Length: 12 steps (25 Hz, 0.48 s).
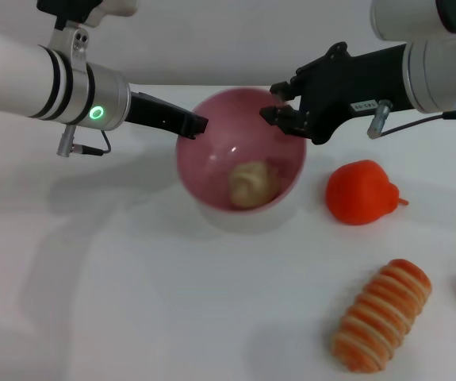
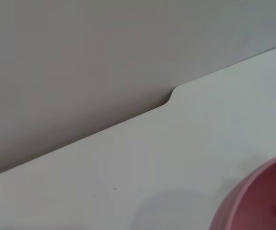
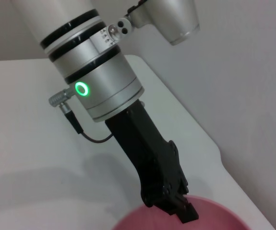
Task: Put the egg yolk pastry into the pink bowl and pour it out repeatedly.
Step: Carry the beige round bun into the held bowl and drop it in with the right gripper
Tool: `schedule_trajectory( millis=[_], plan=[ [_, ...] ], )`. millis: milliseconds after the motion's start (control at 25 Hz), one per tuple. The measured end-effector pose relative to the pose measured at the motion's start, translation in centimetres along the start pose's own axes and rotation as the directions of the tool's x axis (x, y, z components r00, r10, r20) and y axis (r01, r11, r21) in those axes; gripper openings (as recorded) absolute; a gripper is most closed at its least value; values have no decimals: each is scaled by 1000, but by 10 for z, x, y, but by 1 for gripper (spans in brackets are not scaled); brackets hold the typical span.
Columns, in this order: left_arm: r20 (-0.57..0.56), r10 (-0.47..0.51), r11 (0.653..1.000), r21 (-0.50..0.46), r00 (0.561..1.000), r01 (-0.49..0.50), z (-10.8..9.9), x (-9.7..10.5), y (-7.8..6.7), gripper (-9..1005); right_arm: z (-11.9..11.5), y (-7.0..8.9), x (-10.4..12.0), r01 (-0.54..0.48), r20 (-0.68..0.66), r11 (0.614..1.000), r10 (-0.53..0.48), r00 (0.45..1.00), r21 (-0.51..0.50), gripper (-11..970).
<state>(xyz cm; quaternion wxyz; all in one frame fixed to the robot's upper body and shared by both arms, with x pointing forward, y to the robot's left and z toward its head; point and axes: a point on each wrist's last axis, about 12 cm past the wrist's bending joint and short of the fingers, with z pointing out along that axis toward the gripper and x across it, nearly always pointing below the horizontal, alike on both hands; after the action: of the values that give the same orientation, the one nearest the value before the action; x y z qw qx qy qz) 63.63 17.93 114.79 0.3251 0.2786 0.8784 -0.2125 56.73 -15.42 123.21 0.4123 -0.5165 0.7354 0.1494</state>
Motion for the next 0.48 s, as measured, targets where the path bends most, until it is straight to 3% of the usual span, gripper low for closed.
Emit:
schedule_trajectory(
  millis=[120, 320, 480],
  plan=[
    [-8, 12, 1000, 7, 1000, -12, 1, -2, -3, 43, -1, 0, 3, 8, 5, 1000, -8, 1000, 7, 263],
    [-27, 16, 1000, 21, 1000, -15, 0, -1, -4, 43, -11, -7, 8, -28, 64, 999, 25, 998, 41, 356],
    [-57, 20, 999, 30, 998, -19, -2, 0, -3, 43, -38, -10, 20, -42, 265, 999, 41, 964, 1, 431]
  ],
)
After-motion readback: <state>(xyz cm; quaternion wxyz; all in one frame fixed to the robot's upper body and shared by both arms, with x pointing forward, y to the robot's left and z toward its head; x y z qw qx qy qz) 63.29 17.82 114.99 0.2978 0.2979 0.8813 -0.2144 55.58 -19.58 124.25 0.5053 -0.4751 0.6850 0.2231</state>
